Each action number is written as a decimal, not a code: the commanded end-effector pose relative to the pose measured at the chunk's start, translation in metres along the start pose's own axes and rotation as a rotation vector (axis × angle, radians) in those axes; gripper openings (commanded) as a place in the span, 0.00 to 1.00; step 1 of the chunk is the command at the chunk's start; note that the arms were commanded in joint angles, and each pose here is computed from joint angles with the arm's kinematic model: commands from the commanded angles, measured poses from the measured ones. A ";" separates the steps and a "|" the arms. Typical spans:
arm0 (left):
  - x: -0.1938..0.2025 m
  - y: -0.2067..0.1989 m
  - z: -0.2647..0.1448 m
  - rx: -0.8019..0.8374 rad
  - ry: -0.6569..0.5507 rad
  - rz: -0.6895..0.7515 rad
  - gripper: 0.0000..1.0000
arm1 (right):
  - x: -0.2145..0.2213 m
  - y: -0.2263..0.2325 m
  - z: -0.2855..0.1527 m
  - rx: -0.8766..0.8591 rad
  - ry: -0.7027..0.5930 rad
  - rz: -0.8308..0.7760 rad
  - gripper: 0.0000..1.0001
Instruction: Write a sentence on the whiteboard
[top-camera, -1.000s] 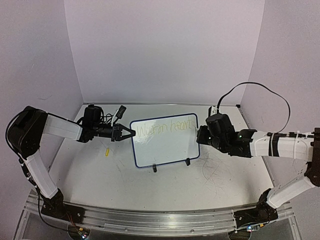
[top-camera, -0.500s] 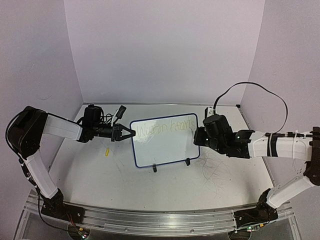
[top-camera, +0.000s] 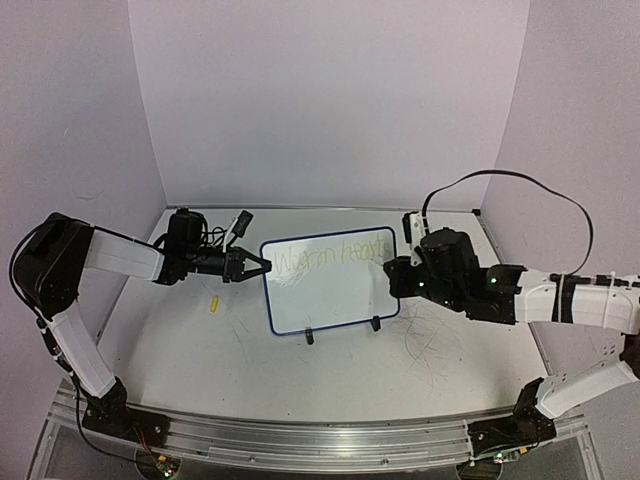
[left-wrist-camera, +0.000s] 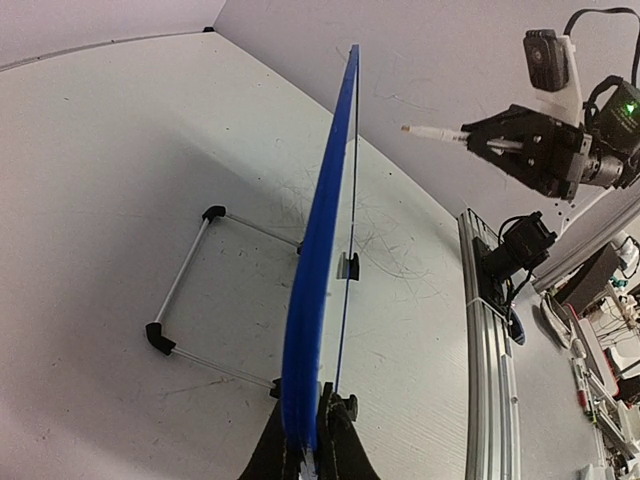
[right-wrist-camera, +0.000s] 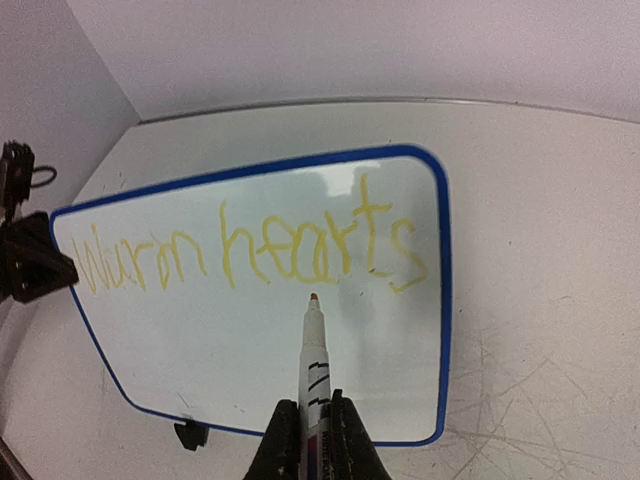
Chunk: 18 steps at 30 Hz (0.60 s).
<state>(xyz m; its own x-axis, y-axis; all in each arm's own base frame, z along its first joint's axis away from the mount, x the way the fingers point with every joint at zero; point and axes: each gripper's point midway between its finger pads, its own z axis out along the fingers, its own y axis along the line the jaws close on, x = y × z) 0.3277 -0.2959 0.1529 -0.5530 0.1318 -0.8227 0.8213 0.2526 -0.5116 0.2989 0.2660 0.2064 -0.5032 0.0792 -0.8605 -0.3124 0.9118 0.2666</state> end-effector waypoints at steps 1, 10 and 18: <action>0.003 0.027 -0.002 -0.180 0.001 0.030 0.00 | -0.001 0.049 0.004 -0.132 0.026 -0.086 0.00; 0.006 0.029 0.001 -0.189 0.009 0.023 0.00 | 0.023 0.114 0.021 -0.254 0.093 -0.124 0.00; 0.006 0.029 0.000 -0.195 0.008 0.023 0.00 | 0.039 0.143 0.037 -0.301 0.125 -0.132 0.00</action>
<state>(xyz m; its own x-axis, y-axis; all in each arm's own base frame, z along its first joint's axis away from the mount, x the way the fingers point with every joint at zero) 0.3280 -0.2981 0.1537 -0.5548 0.1306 -0.8216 0.8170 0.2719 -0.5085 0.2640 0.3918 0.1774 -0.5520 -0.1369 -0.8225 -0.5672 0.7847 0.2501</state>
